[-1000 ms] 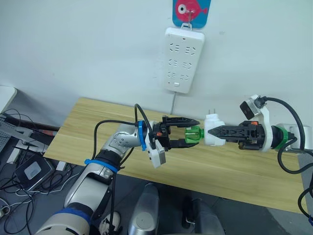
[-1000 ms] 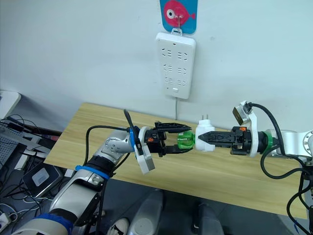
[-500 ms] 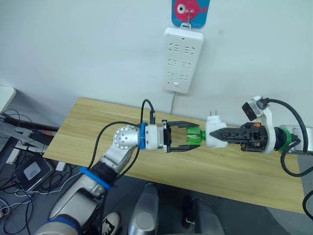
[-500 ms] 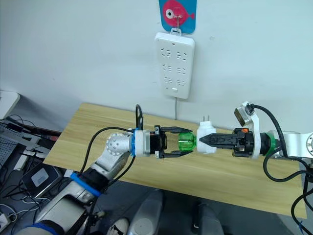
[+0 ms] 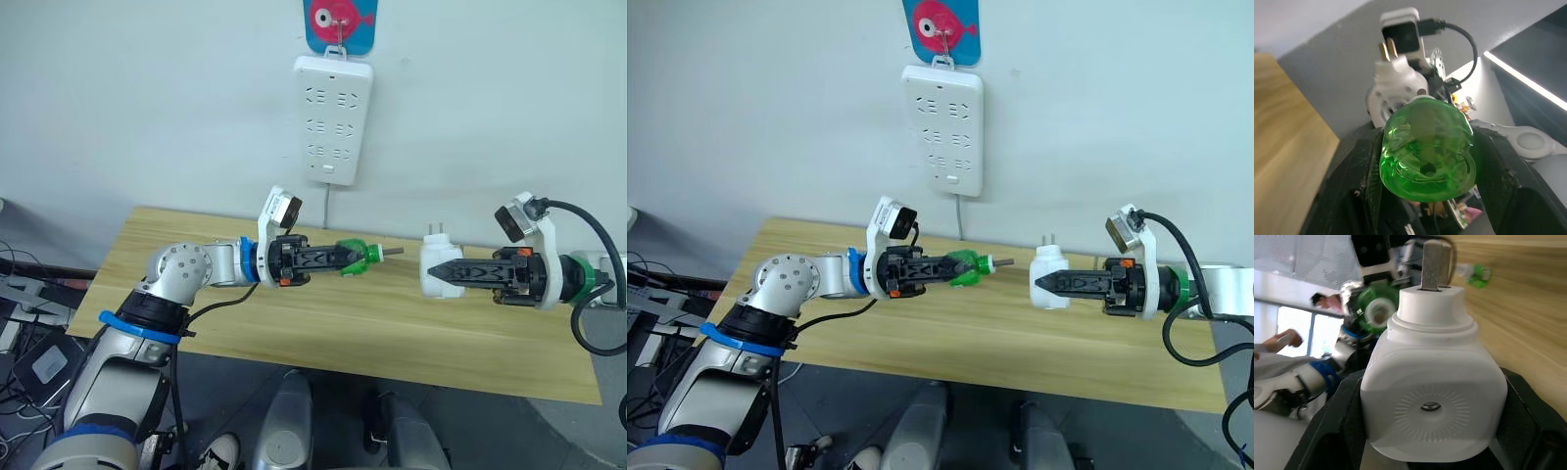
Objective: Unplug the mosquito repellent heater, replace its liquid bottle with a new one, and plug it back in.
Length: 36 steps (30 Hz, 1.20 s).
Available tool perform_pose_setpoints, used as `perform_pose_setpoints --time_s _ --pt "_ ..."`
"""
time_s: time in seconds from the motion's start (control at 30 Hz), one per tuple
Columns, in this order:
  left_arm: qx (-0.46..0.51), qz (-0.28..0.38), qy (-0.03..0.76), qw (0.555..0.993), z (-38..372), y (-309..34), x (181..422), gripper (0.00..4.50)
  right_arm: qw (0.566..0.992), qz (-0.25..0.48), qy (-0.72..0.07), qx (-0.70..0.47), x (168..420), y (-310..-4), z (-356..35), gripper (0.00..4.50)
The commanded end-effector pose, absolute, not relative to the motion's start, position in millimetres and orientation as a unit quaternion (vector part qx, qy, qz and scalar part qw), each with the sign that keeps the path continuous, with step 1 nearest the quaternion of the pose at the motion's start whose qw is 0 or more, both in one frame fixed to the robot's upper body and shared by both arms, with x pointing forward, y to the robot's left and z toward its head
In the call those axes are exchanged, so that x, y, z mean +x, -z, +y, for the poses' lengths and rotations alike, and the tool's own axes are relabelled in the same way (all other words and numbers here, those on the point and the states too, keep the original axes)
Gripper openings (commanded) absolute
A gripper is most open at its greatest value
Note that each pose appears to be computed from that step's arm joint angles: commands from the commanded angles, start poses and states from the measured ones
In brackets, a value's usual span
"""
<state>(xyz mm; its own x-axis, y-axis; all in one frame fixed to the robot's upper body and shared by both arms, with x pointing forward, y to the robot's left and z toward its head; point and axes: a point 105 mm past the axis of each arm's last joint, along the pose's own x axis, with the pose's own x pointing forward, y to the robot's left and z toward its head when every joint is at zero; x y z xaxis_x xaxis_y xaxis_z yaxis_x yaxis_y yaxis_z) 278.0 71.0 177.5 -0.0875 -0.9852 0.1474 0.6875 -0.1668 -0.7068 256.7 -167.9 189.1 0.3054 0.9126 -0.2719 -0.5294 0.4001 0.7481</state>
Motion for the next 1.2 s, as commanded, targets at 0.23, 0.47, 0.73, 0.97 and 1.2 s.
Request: perform_pose_setpoints --time_s 0.23,0.47,0.73,0.97,1.2 --pt "-0.273 0.24 0.71 0.604 79.7 -167.7 261.1 2.25 0.877 0.445 -0.18 0.026 294.9 -89.6 -263.7 3.03" --pt "-0.276 0.228 0.708 0.609 76.7 -169.9 258.3 2.25 0.866 0.488 -0.086 -0.073 301.2 -49.2 -319.8 3.03" --pt "-0.276 0.231 0.702 0.614 81.5 -165.4 248.7 2.25 0.855 0.512 -0.064 -0.048 300.5 -34.5 -332.4 3.03" --pt "-0.279 0.233 0.697 0.619 83.6 -162.7 250.3 2.25 0.866 0.492 -0.083 -0.034 305.4 -59.0 -330.4 4.46" --pt "-0.216 0.128 0.678 0.691 71.8 -167.7 267.0 2.25 0.906 0.399 -0.133 0.041 298.9 -134.0 -299.9 4.46"
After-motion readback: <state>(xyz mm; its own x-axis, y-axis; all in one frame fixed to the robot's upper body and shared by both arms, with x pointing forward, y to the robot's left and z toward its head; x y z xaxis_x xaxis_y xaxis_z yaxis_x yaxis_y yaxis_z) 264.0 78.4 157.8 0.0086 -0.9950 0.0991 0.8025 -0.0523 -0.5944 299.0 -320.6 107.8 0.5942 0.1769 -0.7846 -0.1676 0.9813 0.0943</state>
